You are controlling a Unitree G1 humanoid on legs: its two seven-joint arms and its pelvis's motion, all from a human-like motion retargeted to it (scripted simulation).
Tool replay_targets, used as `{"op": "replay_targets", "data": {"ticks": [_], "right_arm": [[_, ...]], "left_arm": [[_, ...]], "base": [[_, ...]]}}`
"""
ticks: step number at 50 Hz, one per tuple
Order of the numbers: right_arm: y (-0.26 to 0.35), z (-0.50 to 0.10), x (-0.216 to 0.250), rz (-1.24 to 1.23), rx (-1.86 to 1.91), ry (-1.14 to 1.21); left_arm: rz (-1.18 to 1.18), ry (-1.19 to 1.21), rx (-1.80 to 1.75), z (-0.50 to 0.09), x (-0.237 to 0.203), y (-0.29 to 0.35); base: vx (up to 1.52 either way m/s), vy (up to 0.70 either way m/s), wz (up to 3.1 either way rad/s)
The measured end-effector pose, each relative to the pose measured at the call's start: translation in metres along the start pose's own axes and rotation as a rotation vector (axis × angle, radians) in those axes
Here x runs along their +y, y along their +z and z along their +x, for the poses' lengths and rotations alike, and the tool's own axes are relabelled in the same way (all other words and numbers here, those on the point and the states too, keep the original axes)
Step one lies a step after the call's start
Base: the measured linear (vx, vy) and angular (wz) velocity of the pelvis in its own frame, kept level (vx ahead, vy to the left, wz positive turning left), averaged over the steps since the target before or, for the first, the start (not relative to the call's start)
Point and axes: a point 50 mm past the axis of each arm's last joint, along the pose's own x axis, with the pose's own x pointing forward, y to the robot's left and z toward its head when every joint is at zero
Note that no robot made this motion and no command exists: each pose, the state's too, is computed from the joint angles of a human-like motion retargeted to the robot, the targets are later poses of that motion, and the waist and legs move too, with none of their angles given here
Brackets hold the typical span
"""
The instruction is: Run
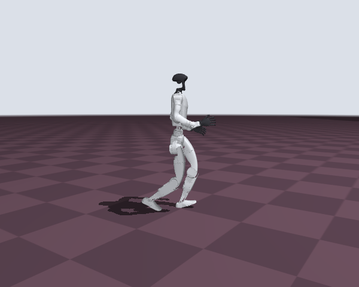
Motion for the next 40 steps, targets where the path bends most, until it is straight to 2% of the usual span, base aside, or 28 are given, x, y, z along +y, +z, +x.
{"op": "replay_targets", "data": {"ticks": [5, 10, 15, 18, 21, 25, 30, 35, 40], "right_arm": [[-0.046, -0.048, 0.005, -0.06, 0.271, 0.008], [-0.082, -0.091, -0.008, -0.118, 0.509, -0.056], [-0.09, -0.124, -0.029, -0.117, 0.634, -0.073], [-0.089, -0.13, -0.035, -0.115, 0.653, -0.087], [-0.086, -0.119, -0.035, -0.111, 0.61, -0.097], [-0.072, -0.07, -0.033, -0.121, 0.442, -0.105], [-0.034, -0.001, -0.021, -0.088, 0.172, -0.083], [-0.01, 0.01, -0.011, 0.014, 0.071, -0.052], [-0.016, -0.005, -0.005, 0.011, 0.105, -0.009]], "left_arm": [[0.031, 0.078, -0.145, 0.032, -0.005, 0.027], [0.055, 0.163, -0.395, 0.086, -0.006, 0.085], [-0.001, 0.122, -0.553, 0.1, -0.014, 0.123], [-0.004, 0.057, -0.582, 0.096, -0.024, 0.125], [-0.008, -0.004, -0.504, 0.088, -0.036, 0.107], [0.018, -0.084, -0.272, 0.07, -0.048, 0.057], [0.047, -0.131, -0.051, 0.036, -0.034, 0.009], [0.007, -0.099, 0.077, 0.001, -0.015, -0.014], [-0.026, -0.034, 0.104, -0.001, -0.013, -0.017]], "base": [[-0.03, 0.04, -0.25], [-0.02, 0.03, -0.4], [0.06, -0.03, -0.58], [0.03, -0.09, -0.44], [-0.03, -0.07, -0.39], [-0.05, -0.05, -0.38], [-0.01, -0.01, -0.05], [0.03, 0.05, -0.02], [0.0, 0.02, 0.01]]}}
